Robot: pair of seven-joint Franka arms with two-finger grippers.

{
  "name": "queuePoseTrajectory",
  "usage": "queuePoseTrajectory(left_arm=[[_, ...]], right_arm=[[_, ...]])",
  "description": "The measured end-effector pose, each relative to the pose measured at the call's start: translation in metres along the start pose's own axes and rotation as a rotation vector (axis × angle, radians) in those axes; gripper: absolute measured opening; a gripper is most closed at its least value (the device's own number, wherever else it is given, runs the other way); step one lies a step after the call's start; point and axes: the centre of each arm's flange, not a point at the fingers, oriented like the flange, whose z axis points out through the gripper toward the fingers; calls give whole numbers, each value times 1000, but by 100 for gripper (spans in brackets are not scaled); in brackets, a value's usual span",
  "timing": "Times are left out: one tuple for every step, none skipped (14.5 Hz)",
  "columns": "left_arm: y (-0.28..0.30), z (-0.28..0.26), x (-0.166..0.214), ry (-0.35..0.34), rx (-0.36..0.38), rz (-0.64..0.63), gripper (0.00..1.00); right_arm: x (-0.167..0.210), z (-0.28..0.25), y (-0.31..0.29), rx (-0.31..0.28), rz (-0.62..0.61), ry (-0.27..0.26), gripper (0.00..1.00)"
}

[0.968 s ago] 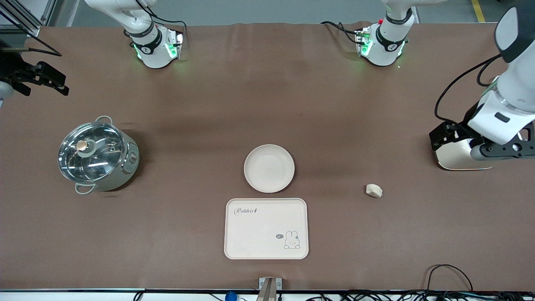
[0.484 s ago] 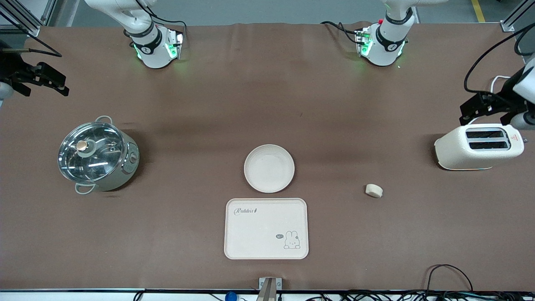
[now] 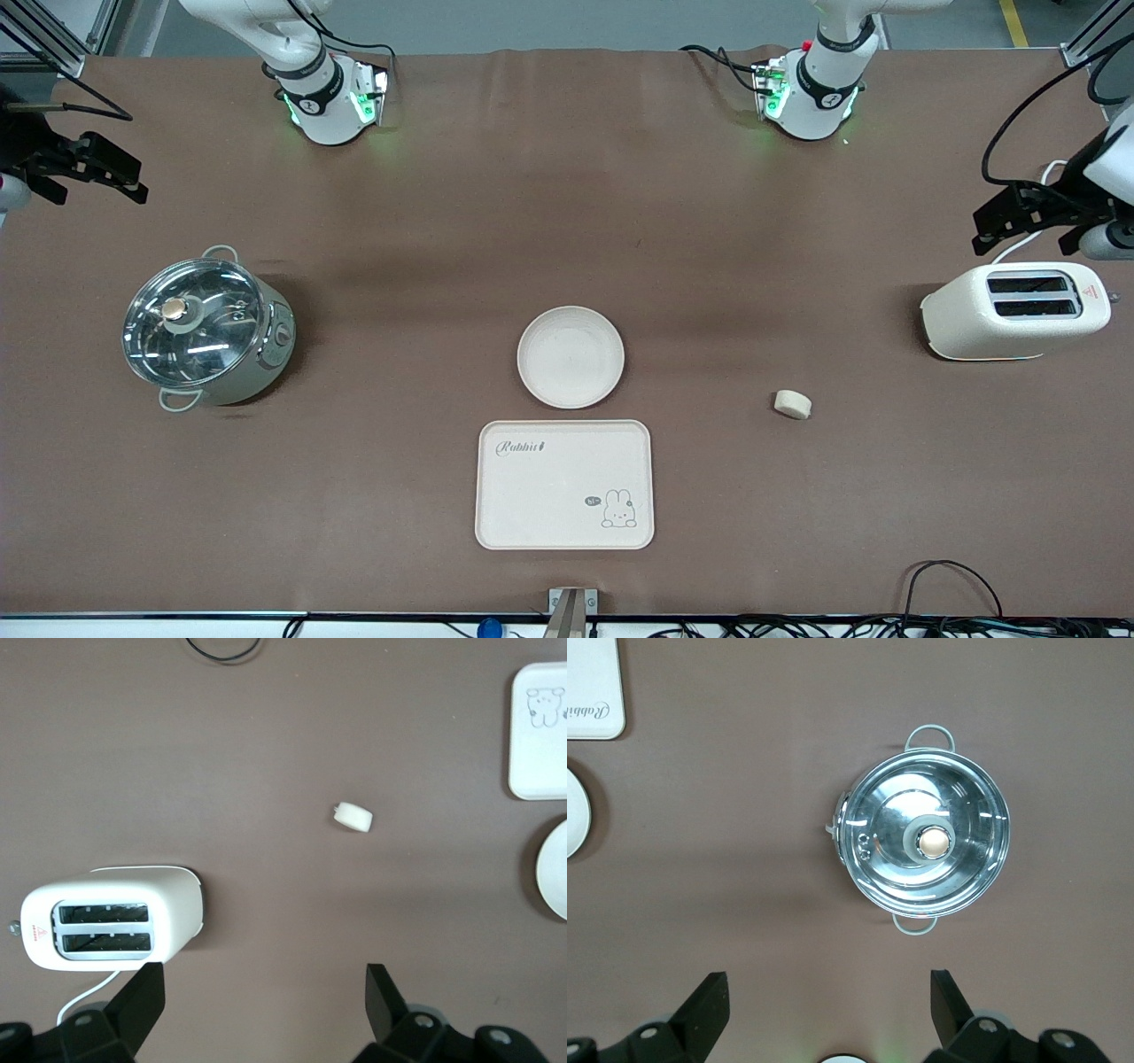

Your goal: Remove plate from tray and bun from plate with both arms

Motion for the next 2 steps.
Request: queuePoseTrajectory(left_arm=[[-4, 0, 3, 3, -4, -3, 100], [-7, 0, 5, 4, -10, -7, 100]], right_arm=[[0, 0, 2, 1, 4, 0, 100], [0, 1, 5, 2, 10, -1, 100]])
